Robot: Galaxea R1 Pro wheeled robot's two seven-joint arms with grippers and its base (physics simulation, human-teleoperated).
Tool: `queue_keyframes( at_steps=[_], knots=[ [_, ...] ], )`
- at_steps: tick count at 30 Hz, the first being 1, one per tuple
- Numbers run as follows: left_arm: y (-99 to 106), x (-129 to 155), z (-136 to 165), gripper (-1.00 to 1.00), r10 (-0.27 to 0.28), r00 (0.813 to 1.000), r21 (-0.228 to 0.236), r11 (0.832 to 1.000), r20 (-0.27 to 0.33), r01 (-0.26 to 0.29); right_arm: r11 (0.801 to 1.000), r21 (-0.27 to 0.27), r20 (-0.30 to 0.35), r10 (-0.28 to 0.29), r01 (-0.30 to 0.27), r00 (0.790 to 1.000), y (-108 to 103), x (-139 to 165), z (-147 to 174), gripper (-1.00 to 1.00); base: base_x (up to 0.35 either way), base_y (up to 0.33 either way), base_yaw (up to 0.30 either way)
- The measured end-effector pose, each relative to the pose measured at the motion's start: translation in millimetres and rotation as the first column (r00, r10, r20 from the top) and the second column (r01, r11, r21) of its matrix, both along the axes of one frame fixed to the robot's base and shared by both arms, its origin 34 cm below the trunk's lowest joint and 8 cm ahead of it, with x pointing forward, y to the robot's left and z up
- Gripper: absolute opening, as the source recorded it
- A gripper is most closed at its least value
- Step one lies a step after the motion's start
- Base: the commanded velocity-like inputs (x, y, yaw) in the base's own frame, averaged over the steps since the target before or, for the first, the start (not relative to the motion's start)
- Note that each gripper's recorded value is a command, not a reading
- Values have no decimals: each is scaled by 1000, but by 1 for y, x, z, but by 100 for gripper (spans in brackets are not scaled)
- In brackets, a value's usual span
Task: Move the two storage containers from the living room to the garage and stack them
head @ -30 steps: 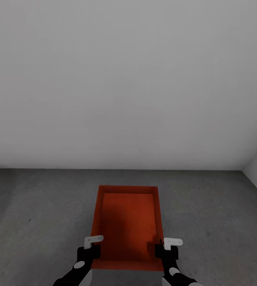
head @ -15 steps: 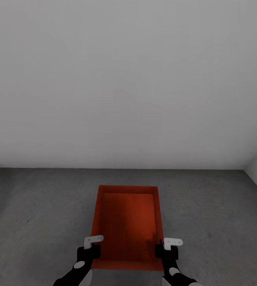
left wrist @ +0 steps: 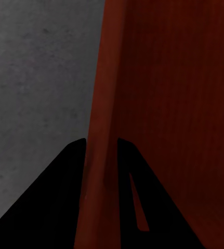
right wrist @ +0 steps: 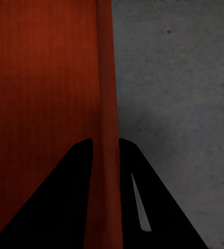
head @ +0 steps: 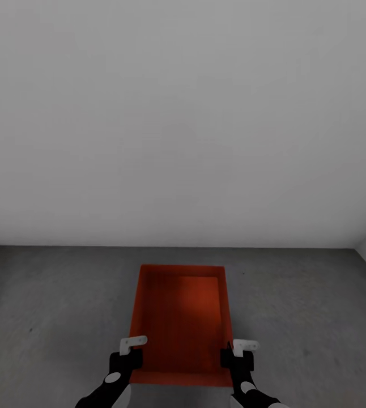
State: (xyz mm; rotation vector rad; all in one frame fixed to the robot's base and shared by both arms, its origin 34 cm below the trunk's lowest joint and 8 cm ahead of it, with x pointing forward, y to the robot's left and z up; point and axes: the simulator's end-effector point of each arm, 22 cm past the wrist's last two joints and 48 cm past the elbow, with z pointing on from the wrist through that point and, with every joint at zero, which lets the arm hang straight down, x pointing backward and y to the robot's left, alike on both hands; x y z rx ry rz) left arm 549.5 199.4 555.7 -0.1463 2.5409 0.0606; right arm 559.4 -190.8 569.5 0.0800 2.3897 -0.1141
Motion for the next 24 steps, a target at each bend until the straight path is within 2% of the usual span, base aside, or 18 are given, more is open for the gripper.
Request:
queue_keyframes(
  at_steps=[9,15,24],
  knots=[
    [0,7,5,-100,4,999,-4,1000,41,-4,1000,-1,39,-1,1,999,0,6,6,-100,320,0,0],
    [-1,5,4,-100,3,1000,-2,1000,30,-3,1000,-1,29,-1,1,1000,-1,5,4,-100,289,0,0],
    [-1,8,5,-100,4,999,-3,1000,45,-3,1000,-2,44,-1,1,999,-1,7,6,-100,47,0,0]
  ],
)
